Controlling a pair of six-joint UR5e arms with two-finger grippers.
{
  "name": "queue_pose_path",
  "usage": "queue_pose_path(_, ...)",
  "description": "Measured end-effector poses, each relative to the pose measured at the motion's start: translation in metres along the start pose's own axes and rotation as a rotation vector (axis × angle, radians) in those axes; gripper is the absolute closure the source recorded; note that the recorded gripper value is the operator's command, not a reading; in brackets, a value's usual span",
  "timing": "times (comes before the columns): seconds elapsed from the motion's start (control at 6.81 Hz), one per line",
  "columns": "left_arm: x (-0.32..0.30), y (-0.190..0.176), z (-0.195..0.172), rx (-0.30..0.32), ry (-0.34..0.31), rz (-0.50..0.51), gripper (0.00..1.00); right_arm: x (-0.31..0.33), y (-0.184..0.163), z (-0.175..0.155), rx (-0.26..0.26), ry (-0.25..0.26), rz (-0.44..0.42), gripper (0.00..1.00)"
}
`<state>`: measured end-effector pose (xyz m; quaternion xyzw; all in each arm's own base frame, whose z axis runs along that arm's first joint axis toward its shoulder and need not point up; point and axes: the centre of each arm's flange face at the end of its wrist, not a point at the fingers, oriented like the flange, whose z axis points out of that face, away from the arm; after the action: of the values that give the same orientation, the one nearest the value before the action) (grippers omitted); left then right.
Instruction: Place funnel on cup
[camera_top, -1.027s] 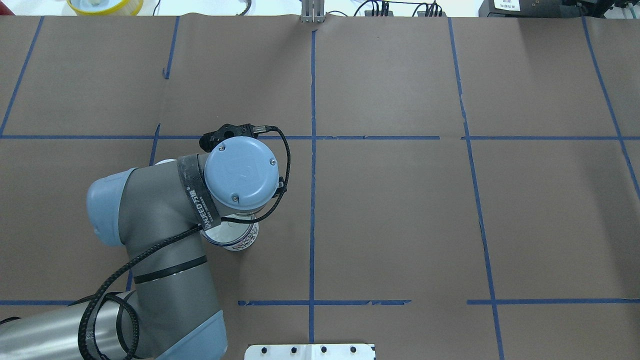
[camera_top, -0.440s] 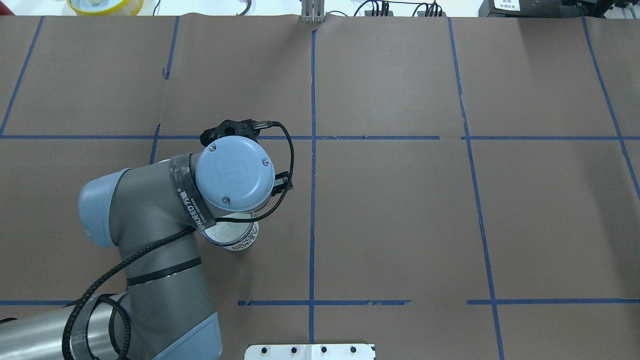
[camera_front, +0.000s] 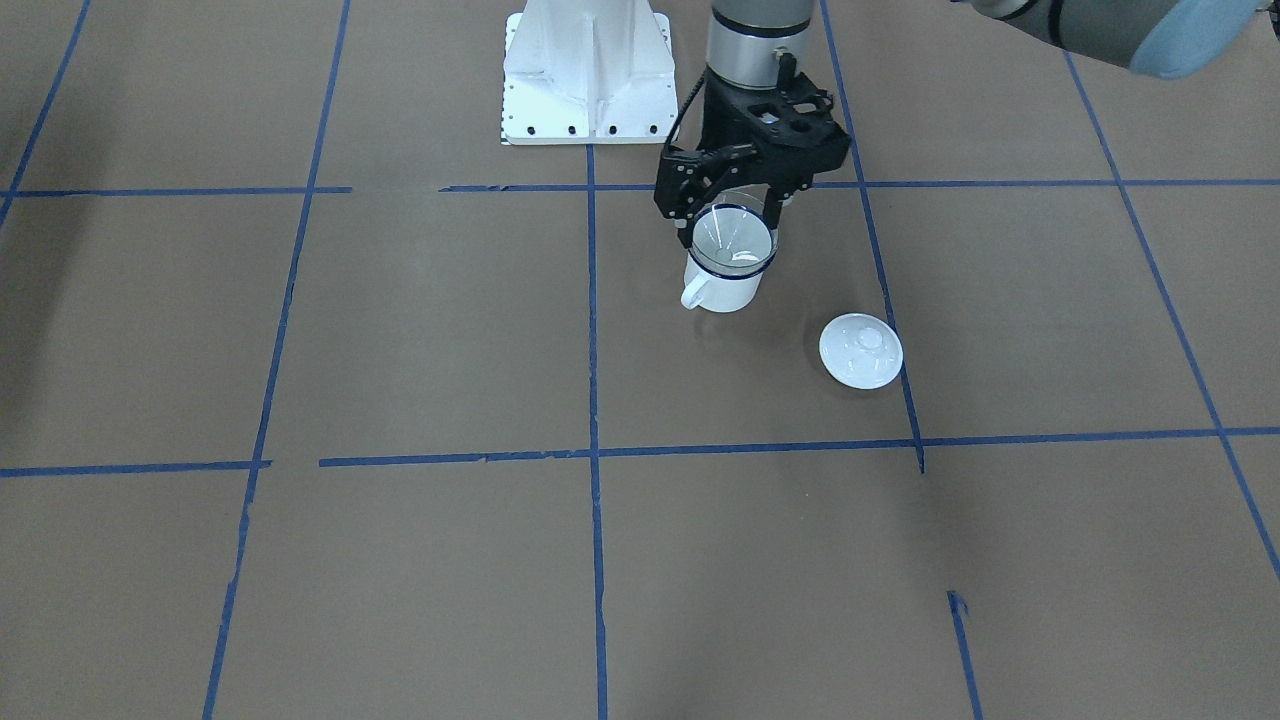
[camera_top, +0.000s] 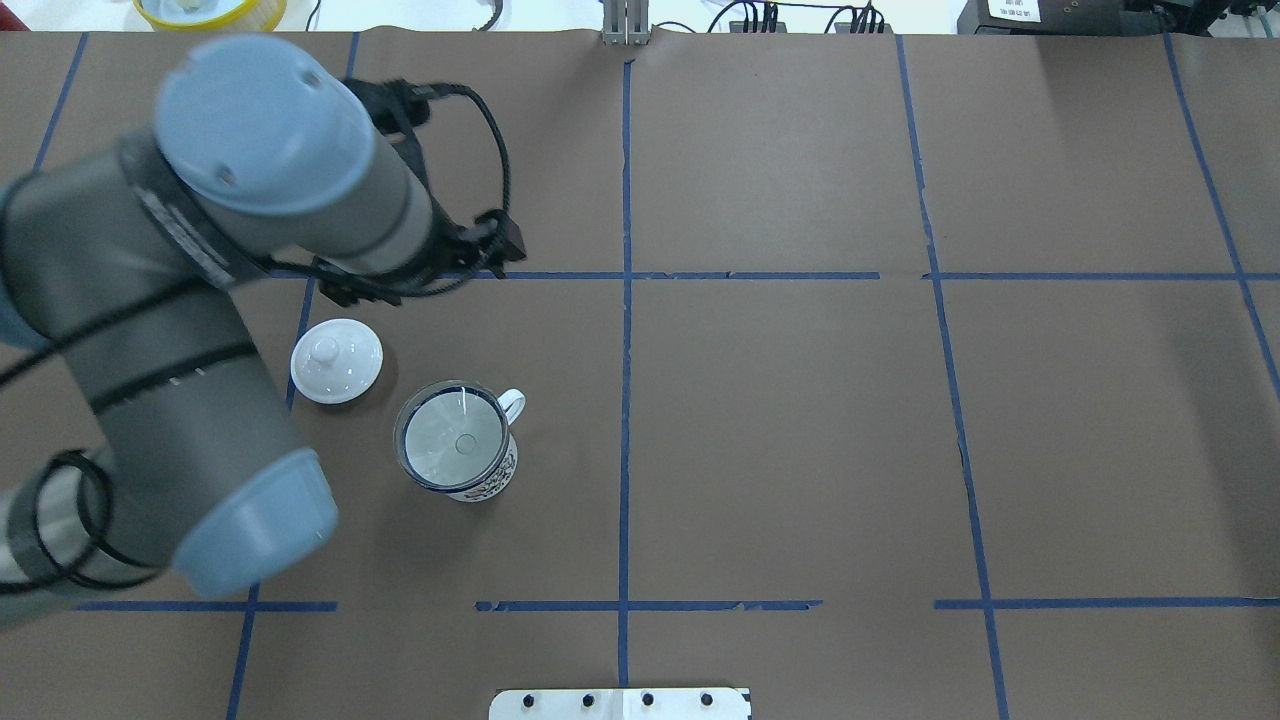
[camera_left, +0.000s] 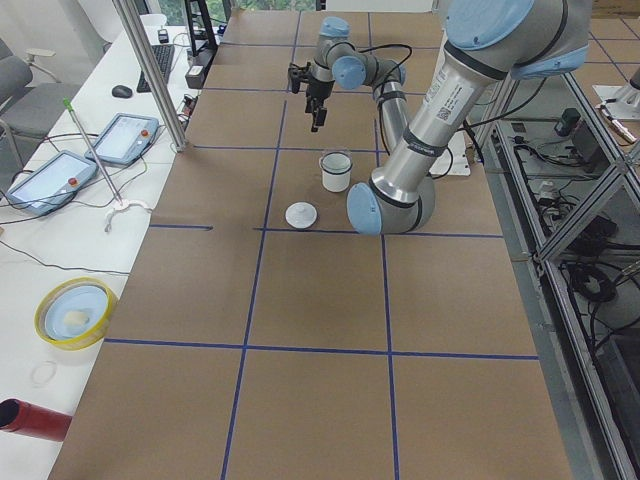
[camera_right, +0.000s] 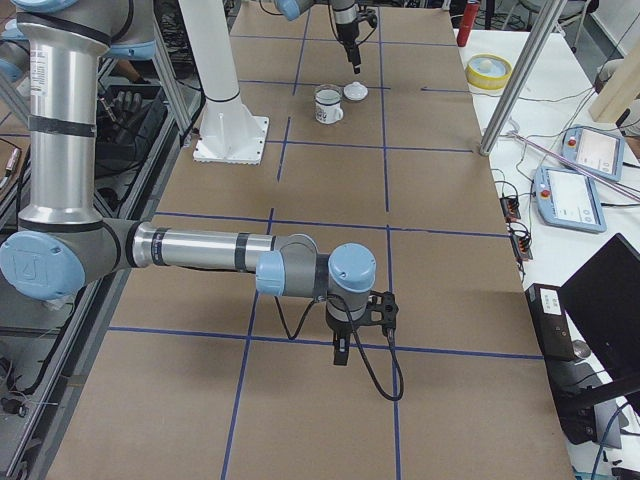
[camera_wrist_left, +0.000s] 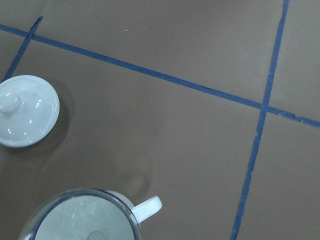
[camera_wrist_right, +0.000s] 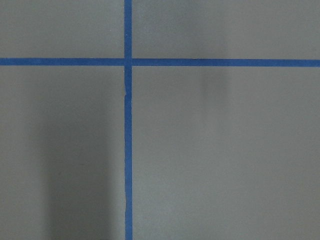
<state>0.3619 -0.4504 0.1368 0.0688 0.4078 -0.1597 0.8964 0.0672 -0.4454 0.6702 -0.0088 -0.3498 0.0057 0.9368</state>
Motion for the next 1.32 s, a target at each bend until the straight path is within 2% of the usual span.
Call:
queue_pose_path(0.29,-0.12,-0.099,-0.031,-0.009,-0.043,0.158,0.0,0.0,0.0,0.0,-0.001,0.0,0.0,0.0)
queue_pose_path(0.59,-0.288,-0.18,-0.034,-0.081,-0.129,0.376,0.0,0.0,0.0,0.0,-0.001,0.0,0.001,0.0)
queue_pose_path(0.88,-0.47,-0.263,-0.02,-0.157,-0.192,0.448,0.0,0.0,0.0,0.0,0.0,0.0,0.0,0.0)
queue_pose_path(1.03,-0.561,-0.282,-0.007,-0.174,-0.203,0.432,0.0,0.0,0.0,0.0,0.0,0.0,0.0,0.0)
queue_pose_path(1.17,-0.639,-0.272,0.013,-0.179,-0.206,0.409,0.0,0.0,0.0,0.0,0.0,0.0,0.0,0.0)
queue_pose_path(1.32,-0.683,-0.25,0.028,-0.182,-0.193,0.389,0.0,0.0,0.0,0.0,0.0,0.0,0.0,0.0)
